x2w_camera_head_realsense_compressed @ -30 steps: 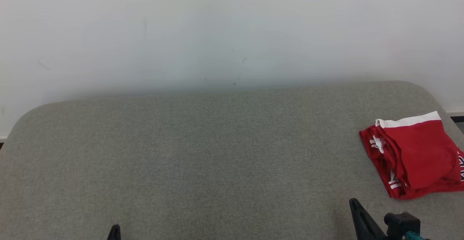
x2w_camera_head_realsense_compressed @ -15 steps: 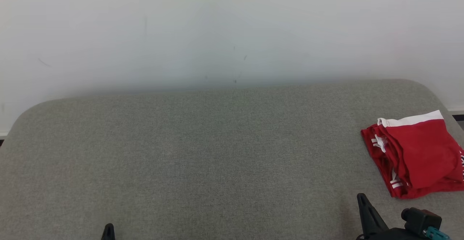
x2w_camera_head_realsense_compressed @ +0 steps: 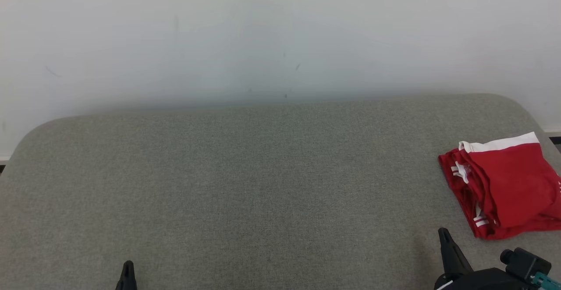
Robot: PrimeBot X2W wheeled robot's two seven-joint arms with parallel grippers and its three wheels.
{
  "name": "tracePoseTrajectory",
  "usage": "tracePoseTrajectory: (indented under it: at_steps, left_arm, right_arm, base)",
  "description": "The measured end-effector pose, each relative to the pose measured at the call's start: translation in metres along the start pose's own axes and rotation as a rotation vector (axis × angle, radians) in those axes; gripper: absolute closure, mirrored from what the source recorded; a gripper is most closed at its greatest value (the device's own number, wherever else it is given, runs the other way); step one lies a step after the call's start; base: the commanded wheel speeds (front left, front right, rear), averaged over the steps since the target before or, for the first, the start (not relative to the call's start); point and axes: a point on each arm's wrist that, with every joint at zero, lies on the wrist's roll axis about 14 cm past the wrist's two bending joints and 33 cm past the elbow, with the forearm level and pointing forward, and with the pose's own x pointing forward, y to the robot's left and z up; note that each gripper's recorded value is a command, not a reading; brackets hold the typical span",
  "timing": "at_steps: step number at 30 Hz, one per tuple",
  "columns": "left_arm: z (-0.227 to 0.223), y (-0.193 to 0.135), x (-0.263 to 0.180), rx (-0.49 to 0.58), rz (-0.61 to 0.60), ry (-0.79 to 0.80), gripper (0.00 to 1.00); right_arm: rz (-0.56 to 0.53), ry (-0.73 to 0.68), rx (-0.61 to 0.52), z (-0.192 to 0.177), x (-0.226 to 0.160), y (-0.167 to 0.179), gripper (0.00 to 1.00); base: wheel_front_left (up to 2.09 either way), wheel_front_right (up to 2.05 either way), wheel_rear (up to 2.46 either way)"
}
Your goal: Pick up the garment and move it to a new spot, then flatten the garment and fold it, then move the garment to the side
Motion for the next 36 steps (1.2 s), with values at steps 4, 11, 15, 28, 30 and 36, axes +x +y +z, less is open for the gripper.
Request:
tracePoseTrajectory:
  at_steps: [4, 11, 15, 28, 30, 36]
  left_arm:
    - [0.000, 0.001, 0.001, -0.056, 0.009, 0.007, 1.00]
    - [0.003, 0.000, 0.005, -0.155, 0.010, 0.004, 1.00]
    - [0.004, 0.000, 0.007, -0.207, 0.013, 0.004, 1.00]
    - [0.010, -0.004, 0.014, -0.375, 0.004, 0.002, 1.00]
    - [0.011, -0.005, 0.015, -0.387, 0.002, -0.001, 1.00]
    - [0.011, -0.005, 0.016, -0.450, 0.002, 0.006, 1.00]
  right_arm:
    - [0.003, -0.014, 0.059, 0.005, 0.003, 0.002, 1.00]
    - [0.000, -0.020, 0.155, 0.008, 0.005, 0.002, 1.00]
    - [-0.002, -0.024, 0.209, 0.009, 0.006, 0.002, 1.00]
    - [0.008, -0.041, 0.381, 0.017, 0.012, 0.004, 1.00]
    - [0.008, -0.042, 0.392, 0.017, 0.012, 0.004, 1.00]
    - [0.011, -0.049, 0.458, 0.019, 0.013, 0.005, 1.00]
  base:
    - [0.00, 0.00, 0.00]
    - [0.00, 0.00, 0.00]
    - [0.00, 0.00, 0.00]
    - [0.00, 0.00, 0.00]
    - [0.00, 0.00, 0.00]
    - [0.00, 0.00, 0.00]
